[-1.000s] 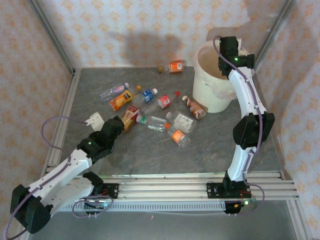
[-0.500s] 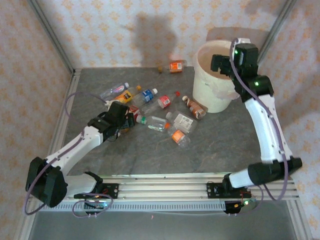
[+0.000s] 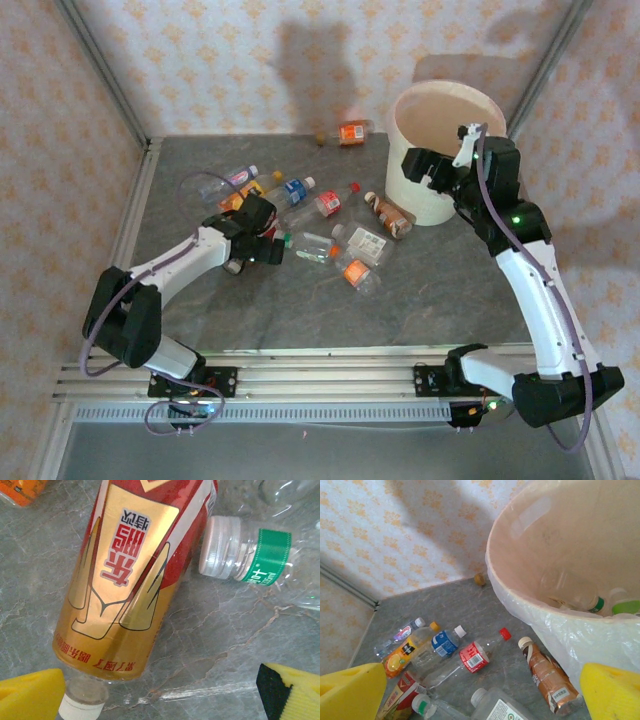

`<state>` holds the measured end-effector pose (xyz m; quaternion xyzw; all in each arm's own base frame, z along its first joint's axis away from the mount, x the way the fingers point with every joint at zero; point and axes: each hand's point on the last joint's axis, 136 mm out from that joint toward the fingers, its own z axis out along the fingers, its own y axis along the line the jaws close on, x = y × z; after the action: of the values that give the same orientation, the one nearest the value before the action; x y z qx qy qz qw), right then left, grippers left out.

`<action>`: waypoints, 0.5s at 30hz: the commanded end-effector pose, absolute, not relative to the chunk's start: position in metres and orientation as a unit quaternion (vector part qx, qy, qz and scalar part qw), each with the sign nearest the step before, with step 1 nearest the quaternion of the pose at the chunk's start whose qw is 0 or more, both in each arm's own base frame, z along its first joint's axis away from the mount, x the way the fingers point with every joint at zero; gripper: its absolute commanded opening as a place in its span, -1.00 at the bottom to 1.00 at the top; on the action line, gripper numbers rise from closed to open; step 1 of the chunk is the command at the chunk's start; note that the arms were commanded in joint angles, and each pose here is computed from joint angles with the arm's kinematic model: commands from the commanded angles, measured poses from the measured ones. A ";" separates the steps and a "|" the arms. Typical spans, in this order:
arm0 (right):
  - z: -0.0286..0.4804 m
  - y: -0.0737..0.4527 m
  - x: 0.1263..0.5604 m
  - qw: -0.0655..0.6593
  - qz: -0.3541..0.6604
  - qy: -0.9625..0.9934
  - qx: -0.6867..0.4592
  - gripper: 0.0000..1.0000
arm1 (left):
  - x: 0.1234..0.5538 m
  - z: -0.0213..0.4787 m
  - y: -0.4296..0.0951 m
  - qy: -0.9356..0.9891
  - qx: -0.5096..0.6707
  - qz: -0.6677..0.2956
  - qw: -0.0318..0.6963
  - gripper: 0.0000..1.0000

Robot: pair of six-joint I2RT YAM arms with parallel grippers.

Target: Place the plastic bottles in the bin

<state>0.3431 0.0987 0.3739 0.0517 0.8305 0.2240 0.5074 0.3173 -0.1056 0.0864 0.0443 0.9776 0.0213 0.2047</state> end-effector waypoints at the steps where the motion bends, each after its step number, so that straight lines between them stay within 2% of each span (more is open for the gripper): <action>1: 0.383 0.103 0.338 0.510 0.241 0.824 0.051 0.98 | 0.331 0.090 -0.094 0.972 0.054 0.062 0.219 1.00; 4: 0.381 0.104 0.339 0.508 0.246 0.824 0.053 0.98 | 0.337 0.088 -0.076 0.963 0.033 0.113 0.242 1.00; 8: 0.379 0.105 0.341 0.506 0.249 0.824 0.057 0.98 | 0.347 0.088 -0.077 0.957 0.040 0.116 0.262 1.00; 15: 0.380 0.101 0.339 0.509 0.243 0.824 0.061 0.98 | 0.351 0.047 -0.085 0.979 0.044 0.089 0.180 1.00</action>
<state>0.3425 0.1007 0.3739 0.0604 0.8297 0.2358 0.5023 0.3493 -0.0841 0.0521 0.0413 0.9748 0.0965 0.1970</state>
